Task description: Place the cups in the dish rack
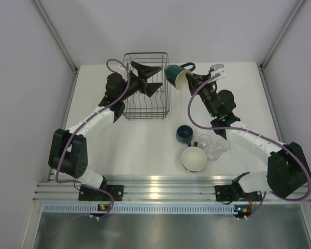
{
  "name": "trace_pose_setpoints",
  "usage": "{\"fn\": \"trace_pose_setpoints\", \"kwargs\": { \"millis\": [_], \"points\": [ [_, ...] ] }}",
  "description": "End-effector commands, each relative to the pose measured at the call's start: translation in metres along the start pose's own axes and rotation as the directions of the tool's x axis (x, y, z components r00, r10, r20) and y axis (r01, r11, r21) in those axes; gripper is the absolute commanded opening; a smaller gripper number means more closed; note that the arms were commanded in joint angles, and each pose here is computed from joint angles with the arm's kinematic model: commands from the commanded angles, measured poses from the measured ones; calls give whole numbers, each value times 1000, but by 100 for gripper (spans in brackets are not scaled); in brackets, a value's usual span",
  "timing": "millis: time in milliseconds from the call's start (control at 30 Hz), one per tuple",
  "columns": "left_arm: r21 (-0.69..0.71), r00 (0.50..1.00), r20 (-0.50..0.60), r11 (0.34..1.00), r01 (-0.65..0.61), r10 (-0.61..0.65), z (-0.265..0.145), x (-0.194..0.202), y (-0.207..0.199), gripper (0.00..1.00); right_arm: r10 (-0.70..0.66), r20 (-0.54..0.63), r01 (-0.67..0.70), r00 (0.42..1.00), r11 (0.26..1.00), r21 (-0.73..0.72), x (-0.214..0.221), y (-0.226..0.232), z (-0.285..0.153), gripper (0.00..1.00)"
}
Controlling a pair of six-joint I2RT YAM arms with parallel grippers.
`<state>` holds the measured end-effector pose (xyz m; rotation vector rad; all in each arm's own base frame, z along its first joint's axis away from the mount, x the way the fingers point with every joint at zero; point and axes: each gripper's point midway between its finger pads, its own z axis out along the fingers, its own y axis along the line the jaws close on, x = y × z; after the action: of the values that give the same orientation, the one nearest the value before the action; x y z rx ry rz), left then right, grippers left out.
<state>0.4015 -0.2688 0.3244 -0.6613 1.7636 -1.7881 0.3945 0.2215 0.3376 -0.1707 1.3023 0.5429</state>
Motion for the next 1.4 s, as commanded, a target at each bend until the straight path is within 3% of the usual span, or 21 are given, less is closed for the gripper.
{"fn": "trace_pose_setpoints", "kwargs": {
  "millis": [0,367,1133,1167,1200,1300,1333,1367],
  "points": [
    [175,998,38,983,49,-57,2,-5,-51,99,51,291,-29,956,997,-78,-82,28,3,0],
    [171,983,43,970,171,-180,16,7,-38,99,72,316,-33,946,992,-126,-80,49,2,0],
    [211,978,25,957,198,-208,44,20,-53,97,93,290,-34,953,978,-204,-64,70,-2,0],
    [215,978,26,956,199,-209,45,20,-52,94,93,288,-33,953,978,-205,-63,70,-2,0],
    [230,978,19,953,196,-206,44,21,-56,81,93,288,-33,953,978,-206,-63,71,-1,0],
    [232,976,9,949,211,-219,45,21,-54,12,89,276,-31,957,978,-207,-60,71,0,0],
    [234,975,6,948,213,-221,45,21,-56,0,87,272,-30,958,978,-206,-58,71,0,0],
    [234,975,3,949,214,-221,45,22,-56,0,85,267,-30,960,978,-205,-57,71,0,0]
  ]
}}
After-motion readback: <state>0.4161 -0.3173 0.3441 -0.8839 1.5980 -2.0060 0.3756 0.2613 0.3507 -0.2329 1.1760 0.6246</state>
